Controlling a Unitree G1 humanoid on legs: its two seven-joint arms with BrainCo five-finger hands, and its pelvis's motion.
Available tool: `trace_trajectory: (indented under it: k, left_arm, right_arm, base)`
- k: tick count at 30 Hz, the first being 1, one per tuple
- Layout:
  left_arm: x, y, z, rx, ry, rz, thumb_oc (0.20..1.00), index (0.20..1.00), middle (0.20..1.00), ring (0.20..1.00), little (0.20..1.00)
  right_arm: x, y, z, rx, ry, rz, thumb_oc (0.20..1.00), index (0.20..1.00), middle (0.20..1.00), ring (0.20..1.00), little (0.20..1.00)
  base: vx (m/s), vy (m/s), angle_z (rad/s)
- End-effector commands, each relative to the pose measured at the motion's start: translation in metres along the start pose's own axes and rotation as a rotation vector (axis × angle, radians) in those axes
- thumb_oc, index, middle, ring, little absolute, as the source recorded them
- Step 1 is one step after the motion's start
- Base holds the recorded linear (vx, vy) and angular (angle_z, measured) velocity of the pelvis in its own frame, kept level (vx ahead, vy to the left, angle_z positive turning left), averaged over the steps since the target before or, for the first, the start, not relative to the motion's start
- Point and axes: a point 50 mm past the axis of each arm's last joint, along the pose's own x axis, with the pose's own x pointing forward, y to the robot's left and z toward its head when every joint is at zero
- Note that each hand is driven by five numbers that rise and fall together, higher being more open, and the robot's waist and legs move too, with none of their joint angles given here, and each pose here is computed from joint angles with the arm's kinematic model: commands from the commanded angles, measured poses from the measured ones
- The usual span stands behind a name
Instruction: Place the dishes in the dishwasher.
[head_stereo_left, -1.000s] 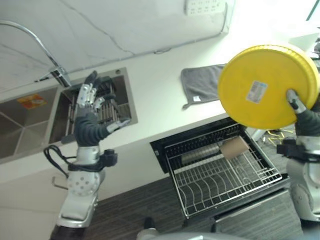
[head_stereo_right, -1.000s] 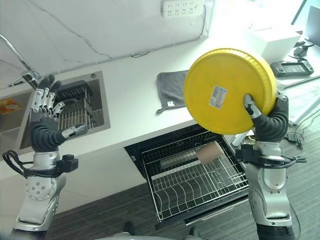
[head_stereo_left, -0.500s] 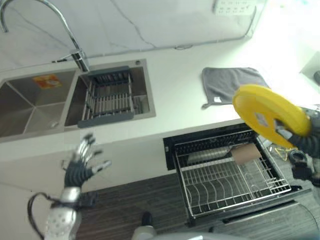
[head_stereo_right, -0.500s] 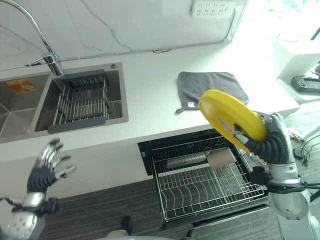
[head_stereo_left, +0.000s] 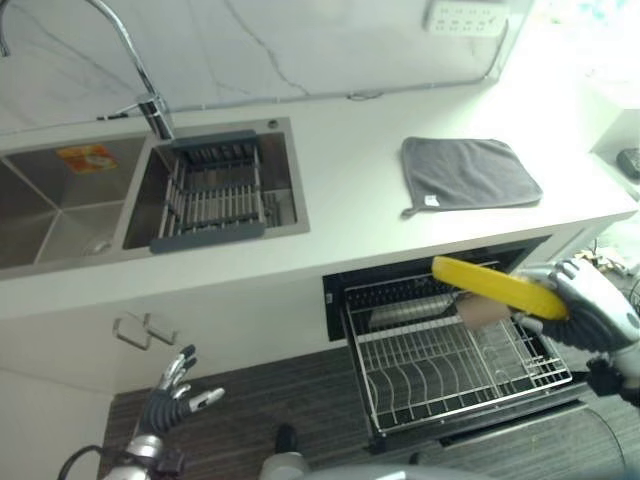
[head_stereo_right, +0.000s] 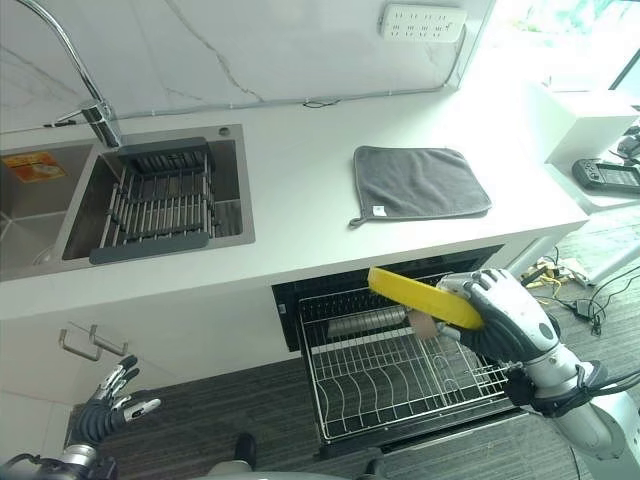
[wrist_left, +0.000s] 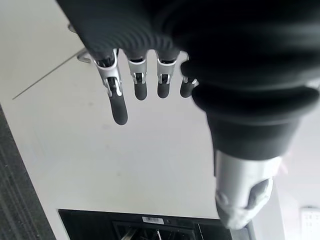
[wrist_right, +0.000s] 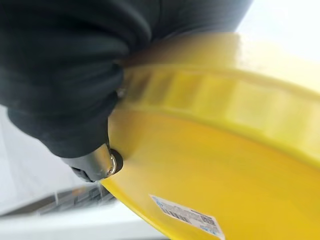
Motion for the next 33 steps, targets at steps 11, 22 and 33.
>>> trace_trajectory:
  k: [11, 22, 33]
  left_arm:
    - [0.022, 0.014, 0.033, 0.05, -0.162, 0.029, 1.0, 1.0, 1.0, 1.0, 1.0]
    - [0.038, 0.019, 0.043, 0.068, -0.169, 0.042, 1.0, 1.0, 1.0, 1.0, 1.0]
    - [0.049, 0.015, 0.049, 0.068, -0.198, 0.042, 1.0, 1.0, 1.0, 1.0, 1.0]
  right_arm:
    - [0.027, -0.01, -0.006, -0.064, -0.112, -0.072, 0.2, 0.2, 0.2, 0.2, 0.2]
    - [0.049, -0.01, -0.016, -0.125, -0.148, -0.079, 0.2, 0.2, 0.2, 0.2, 0.2]
    - [0.057, 0.009, -0.041, -0.154, -0.072, -0.123, 0.2, 0.2, 0.2, 0.2, 0.2]
  base:
    - [0.01, -0.02, 0.02]
    - [-0.01, -0.023, 0.05]
    - [-0.02, -0.007, -0.02]
